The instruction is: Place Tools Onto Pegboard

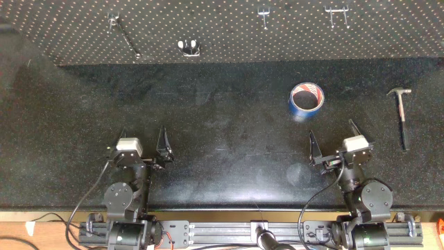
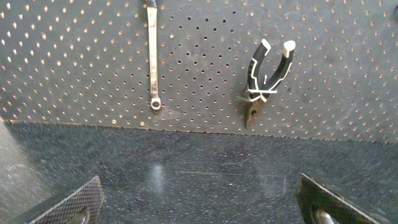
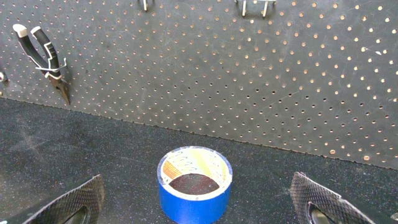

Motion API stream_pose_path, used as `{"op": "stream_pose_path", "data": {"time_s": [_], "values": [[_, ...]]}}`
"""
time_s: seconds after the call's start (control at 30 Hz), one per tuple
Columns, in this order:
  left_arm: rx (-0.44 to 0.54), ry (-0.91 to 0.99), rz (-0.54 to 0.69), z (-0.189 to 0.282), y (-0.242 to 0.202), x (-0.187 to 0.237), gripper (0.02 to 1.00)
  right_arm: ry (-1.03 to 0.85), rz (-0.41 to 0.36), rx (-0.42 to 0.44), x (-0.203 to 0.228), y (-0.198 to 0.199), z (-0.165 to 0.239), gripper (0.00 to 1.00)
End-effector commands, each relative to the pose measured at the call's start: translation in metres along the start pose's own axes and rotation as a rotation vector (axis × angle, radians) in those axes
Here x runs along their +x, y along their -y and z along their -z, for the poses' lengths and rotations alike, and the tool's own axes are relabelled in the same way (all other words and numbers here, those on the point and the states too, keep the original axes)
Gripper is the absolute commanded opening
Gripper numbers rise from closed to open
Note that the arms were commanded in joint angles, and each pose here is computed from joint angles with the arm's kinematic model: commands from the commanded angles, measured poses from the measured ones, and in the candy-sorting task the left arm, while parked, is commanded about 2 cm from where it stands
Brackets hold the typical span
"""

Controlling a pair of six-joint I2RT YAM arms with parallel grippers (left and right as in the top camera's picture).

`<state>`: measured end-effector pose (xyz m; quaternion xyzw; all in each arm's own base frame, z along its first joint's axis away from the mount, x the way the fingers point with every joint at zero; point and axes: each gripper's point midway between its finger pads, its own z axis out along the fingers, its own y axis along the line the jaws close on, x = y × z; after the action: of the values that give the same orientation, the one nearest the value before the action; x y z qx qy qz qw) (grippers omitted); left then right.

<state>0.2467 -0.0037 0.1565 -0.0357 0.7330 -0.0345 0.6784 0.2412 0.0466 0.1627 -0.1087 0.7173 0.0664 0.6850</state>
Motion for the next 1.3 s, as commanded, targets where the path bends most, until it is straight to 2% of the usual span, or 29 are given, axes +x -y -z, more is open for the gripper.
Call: {"op": "stream_pose_path", "data": {"time_s": [0.03, 0.43, 0.47, 0.5, 0.53, 0.57, 0.6, 0.67, 0.77, 0.9, 0.97, 1.03, 1.23, 1.27, 1.3], "values": [[0.030, 0.000, -0.123, 0.001, 0.005, 0.001, 0.996, -0.002, 0.010, -0.002, 0.002, -0.001, 0.000, 0.974], [0.030, -0.001, -0.123, 0.001, 0.005, 0.001, 0.996, -0.003, 0.009, -0.003, 0.002, -0.001, 0.000, 0.976], [0.030, -0.001, -0.123, 0.001, 0.005, 0.001, 0.996, -0.003, -0.035, 0.005, 0.002, 0.000, 0.000, 0.976], [0.030, -0.001, -0.123, 0.001, 0.005, 0.001, 0.996, 0.000, -0.120, 0.004, 0.001, 0.000, 0.000, 0.976], [0.030, -0.001, -0.123, 0.001, 0.005, 0.001, 0.996, 0.001, -0.193, -0.034, -0.007, -0.006, -0.001, 0.976], [0.030, -0.001, -0.123, 0.001, 0.005, 0.001, 0.996, -0.054, -0.288, -0.134, -0.029, -0.020, -0.013, 0.976], [0.030, -0.001, -0.123, 0.001, 0.005, 0.001, 0.996, -0.167, -0.391, -0.152, -0.047, -0.023, -0.039, 0.976], [0.030, -0.001, -0.123, 0.001, 0.005, 0.001, 0.996, -0.373, -0.424, -0.190, -0.036, -0.037, -0.078, 0.976], [0.030, -0.001, -0.123, 0.001, 0.005, 0.001, 0.996, -0.582, -0.415, -0.188, -0.011, -0.049, -0.105, 0.976], [0.030, -0.001, -0.123, 0.001, 0.005, 0.001, 0.996, -0.885, -0.387, -0.068, 0.030, -0.044, -0.119, 0.976], [0.030, -0.001, -0.123, 0.001, 0.005, 0.001, 0.996, -1.015, -0.337, 0.015, 0.048, -0.037, -0.123, 0.976], [0.030, -0.001, -0.123, 0.001, 0.005, 0.001, 0.996, -1.090, -0.302, 0.061, 0.061, -0.033, -0.125, 0.976], [0.030, -0.001, -0.123, 0.001, 0.005, 0.001, 0.996, -1.205, -0.198, 0.012, 0.098, -0.041, -0.126, 0.976], [0.030, -0.001, -0.123, 0.001, 0.005, 0.001, 0.996, -1.223, -0.188, 0.013, 0.105, -0.041, -0.126, 0.932], [0.030, -0.001, -0.123, 0.001, 0.005, 0.001, 0.996, -1.232, -0.169, 0.003, 0.108, -0.041, -0.125, 0.649]]}}
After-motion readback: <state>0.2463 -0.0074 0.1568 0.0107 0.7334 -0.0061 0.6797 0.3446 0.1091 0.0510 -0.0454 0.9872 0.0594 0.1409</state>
